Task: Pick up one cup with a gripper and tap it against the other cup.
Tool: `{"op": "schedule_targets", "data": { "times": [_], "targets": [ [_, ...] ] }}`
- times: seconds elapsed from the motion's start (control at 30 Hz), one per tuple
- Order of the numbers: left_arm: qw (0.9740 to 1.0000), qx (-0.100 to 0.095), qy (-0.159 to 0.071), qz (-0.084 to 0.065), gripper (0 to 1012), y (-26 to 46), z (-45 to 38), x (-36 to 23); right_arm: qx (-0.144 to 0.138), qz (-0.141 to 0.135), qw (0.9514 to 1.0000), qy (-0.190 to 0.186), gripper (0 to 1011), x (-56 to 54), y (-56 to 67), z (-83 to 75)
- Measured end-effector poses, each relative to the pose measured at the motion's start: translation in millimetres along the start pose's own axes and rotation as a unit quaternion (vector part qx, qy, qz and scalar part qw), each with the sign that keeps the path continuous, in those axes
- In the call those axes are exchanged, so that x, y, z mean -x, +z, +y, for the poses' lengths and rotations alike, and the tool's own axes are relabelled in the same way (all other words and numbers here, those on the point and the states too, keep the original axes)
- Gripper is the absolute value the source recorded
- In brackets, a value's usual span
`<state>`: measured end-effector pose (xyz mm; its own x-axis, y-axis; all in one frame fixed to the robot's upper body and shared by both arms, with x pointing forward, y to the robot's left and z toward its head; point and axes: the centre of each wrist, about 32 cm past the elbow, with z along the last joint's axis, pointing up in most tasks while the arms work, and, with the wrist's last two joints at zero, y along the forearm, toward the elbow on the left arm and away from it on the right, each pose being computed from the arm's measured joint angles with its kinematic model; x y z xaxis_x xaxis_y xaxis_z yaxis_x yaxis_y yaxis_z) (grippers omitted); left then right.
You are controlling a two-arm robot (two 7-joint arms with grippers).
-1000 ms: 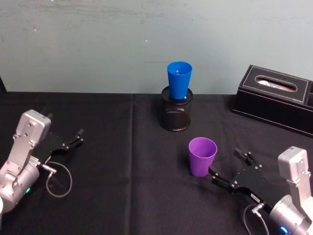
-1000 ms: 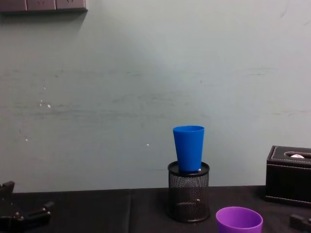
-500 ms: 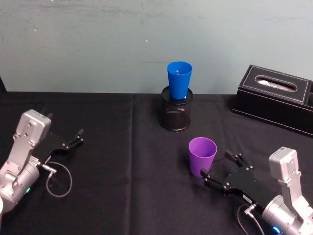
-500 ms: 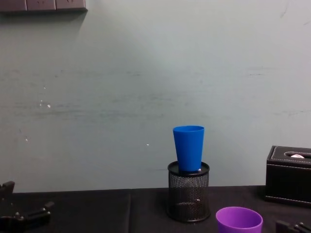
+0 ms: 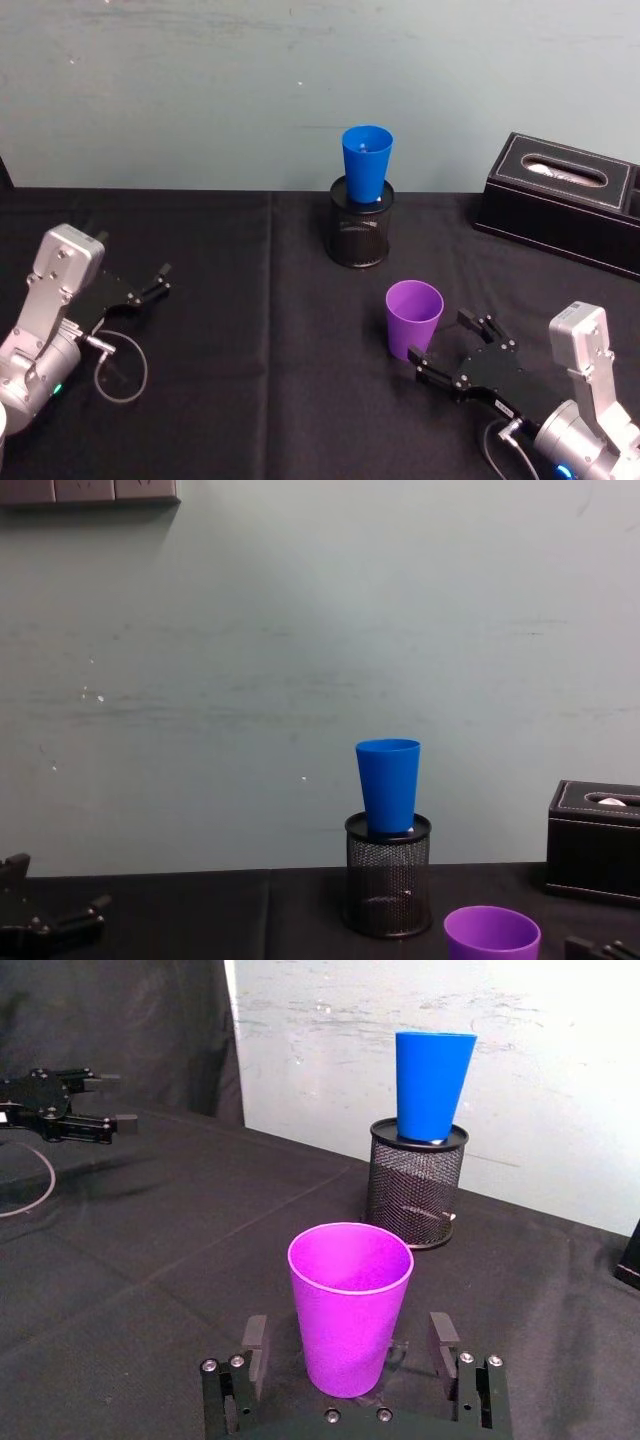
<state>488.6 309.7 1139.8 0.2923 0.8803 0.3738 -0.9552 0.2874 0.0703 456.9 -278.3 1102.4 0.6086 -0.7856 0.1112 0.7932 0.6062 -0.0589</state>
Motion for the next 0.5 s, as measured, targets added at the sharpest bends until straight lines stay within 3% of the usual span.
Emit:
{"op": "schedule_targets", "data": {
  "times": [0.5],
  "targets": [
    [1.0, 0.0, 0.0, 0.0, 1012, 0.0, 0.0, 0.0, 0.0, -0.001, 1.0, 0.0, 1003, -0.1, 0.3, 0.2]
  ]
}}
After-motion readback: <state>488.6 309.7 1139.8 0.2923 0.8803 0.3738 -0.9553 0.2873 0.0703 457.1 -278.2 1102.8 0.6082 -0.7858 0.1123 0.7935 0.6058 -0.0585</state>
